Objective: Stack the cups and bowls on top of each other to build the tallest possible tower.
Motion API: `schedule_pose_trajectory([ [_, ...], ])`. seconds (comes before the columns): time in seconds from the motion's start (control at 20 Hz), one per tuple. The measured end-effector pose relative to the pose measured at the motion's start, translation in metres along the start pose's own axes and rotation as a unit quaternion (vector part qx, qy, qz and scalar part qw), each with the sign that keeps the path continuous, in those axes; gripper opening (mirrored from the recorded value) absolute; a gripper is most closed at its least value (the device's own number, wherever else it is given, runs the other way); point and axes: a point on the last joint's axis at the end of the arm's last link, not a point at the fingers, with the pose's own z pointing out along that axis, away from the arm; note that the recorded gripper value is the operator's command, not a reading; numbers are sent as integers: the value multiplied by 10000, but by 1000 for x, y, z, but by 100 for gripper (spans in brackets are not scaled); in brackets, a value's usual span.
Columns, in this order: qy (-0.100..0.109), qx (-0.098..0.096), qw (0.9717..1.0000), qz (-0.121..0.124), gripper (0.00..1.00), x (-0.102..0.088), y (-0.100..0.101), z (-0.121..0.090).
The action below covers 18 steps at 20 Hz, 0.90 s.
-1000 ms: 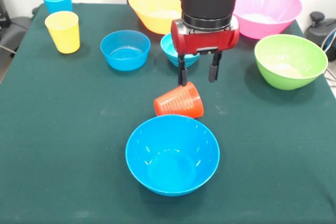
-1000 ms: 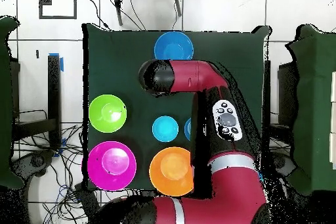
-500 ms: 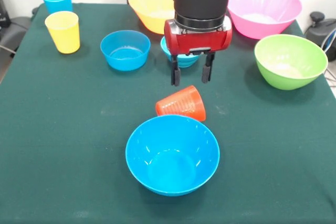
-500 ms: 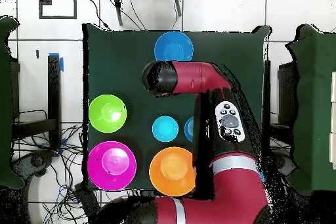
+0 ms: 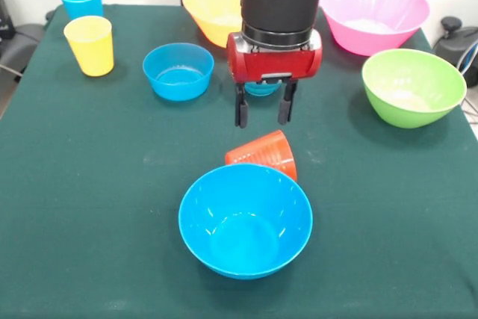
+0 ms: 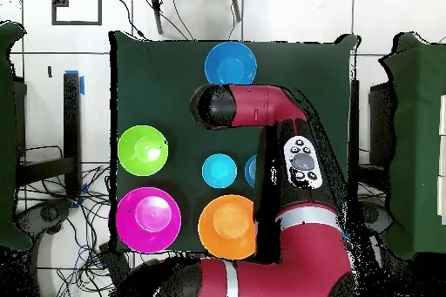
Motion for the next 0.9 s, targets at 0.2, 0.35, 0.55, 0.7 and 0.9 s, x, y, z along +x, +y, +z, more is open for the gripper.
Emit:
schedule_pose_trajectory([
  [0.2, -13, 140, 9999, -75, 100, 6, 2, 9],
  [0.35, 33, 218, 9997, -139, 100, 10, 7, 13],
  [0.55, 140, 329, 9991, -213, 100, 18, 18, 18],
  [0.7, 213, 406, 9986, -256, 100, 23, 27, 22],
  [0.9, 271, 526, 9978, -309, 100, 28, 35, 22],
])
